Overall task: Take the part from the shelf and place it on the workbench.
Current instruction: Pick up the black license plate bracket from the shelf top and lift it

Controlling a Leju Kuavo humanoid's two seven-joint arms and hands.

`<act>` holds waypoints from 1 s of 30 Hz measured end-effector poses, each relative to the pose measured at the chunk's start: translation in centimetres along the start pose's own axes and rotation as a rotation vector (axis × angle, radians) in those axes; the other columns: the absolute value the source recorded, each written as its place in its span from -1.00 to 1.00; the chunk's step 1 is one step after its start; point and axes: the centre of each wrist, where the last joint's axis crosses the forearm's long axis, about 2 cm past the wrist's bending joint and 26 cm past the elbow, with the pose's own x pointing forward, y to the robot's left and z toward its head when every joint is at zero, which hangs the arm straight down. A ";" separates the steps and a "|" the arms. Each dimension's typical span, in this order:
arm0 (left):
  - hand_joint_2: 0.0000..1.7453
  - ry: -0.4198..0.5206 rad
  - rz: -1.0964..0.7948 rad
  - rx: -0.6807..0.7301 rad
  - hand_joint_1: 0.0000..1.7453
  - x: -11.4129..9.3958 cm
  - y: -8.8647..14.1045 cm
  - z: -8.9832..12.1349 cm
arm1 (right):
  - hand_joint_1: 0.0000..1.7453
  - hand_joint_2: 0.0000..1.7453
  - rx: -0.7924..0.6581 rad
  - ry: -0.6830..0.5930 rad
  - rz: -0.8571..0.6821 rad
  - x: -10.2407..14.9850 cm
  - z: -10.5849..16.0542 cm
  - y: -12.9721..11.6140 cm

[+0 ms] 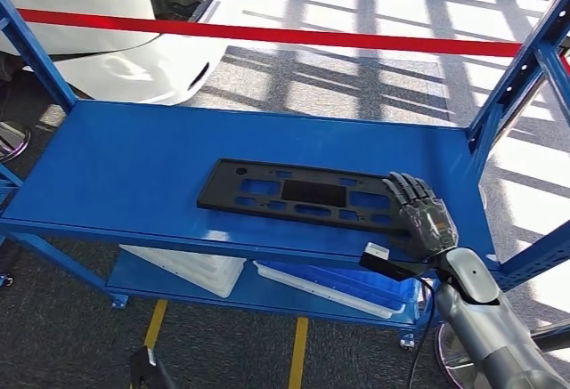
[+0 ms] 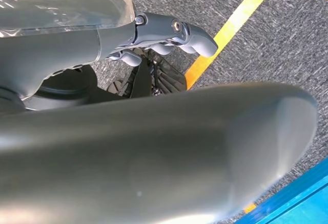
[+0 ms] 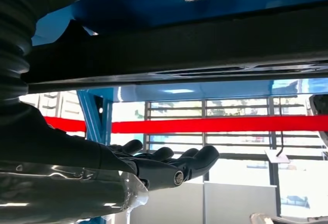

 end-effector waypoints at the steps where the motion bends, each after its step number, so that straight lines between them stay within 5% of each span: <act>1: -1.00 0.000 0.000 0.000 -1.00 0.0 0.0 0.0 | -1.00 1.00 0.002 0.001 0.000 0.0 0.0 0.0; 30: -1.00 0.010 -0.017 -0.022 -1.00 0.1 -0.3 0.0 | -1.00 1.00 0.010 0.019 0.000 0.8 -1.3 0.6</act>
